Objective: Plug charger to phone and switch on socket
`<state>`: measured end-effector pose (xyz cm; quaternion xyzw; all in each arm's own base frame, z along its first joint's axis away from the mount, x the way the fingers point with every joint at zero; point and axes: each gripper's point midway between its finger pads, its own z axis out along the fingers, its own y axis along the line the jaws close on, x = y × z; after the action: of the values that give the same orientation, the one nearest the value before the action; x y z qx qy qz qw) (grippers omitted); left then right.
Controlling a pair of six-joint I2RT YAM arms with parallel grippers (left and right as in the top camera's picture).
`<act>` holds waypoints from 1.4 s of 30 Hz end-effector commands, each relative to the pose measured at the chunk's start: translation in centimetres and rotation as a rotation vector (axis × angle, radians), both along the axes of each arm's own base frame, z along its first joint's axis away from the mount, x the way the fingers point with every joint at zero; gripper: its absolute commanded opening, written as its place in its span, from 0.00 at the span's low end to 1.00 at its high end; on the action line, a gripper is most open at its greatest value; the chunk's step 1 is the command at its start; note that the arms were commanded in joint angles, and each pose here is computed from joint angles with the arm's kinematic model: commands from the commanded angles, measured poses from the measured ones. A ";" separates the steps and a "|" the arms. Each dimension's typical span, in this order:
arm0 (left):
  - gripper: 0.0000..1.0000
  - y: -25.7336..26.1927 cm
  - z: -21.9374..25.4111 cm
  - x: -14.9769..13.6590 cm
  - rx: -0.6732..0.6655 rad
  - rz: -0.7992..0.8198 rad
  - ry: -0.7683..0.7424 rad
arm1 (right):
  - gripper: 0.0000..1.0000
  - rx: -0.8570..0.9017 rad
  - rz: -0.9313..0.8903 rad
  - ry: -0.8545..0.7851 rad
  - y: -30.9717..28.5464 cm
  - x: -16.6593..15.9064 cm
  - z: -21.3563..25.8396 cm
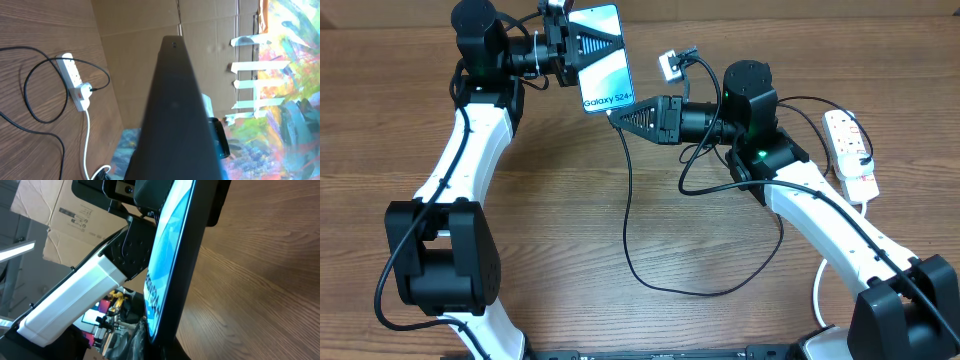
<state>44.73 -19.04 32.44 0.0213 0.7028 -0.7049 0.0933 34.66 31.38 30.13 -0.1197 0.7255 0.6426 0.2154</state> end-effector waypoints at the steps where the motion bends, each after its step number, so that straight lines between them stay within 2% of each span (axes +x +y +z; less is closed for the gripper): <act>1: 0.04 -0.6 1.1 -1.2 0.005 -0.052 -0.061 | 0.04 -0.004 -0.135 -0.012 -1.2 2.7 0.2; 10: 0.04 -0.2 1.1 -0.4 0.003 -0.008 -0.064 | 0.04 -0.029 -0.133 0.033 -1.3 2.5 -0.8; 14: 0.04 0.7 0.9 0.6 0.008 0.046 -0.077 | 0.04 -0.113 -0.124 0.030 -1.5 2.1 -3.0; 19: 0.04 2.1 -0.5 1.2 0.030 0.084 -0.055 | 0.04 -0.336 -0.147 0.061 -3.2 1.4 -8.6; 25: 0.04 2.8 -2.8 1.1 0.065 0.095 -0.006 | 0.04 -0.812 -0.336 0.069 -10.3 2.1 -16.3; 30: 0.05 2.8 -3.5 1.0 0.079 0.094 -0.011 | 0.04 -1.181 -0.495 0.073 -17.1 1.9 -19.8; 42: 0.04 2.9 -3.6 1.4 0.089 0.119 -0.017 | 0.04 -1.285 -0.454 0.159 -19.3 -1.9 -26.7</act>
<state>46.31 -16.09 27.52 -0.0327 0.7345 -0.6673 0.1192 33.47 13.23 4.85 -0.0206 0.9808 0.0549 0.1859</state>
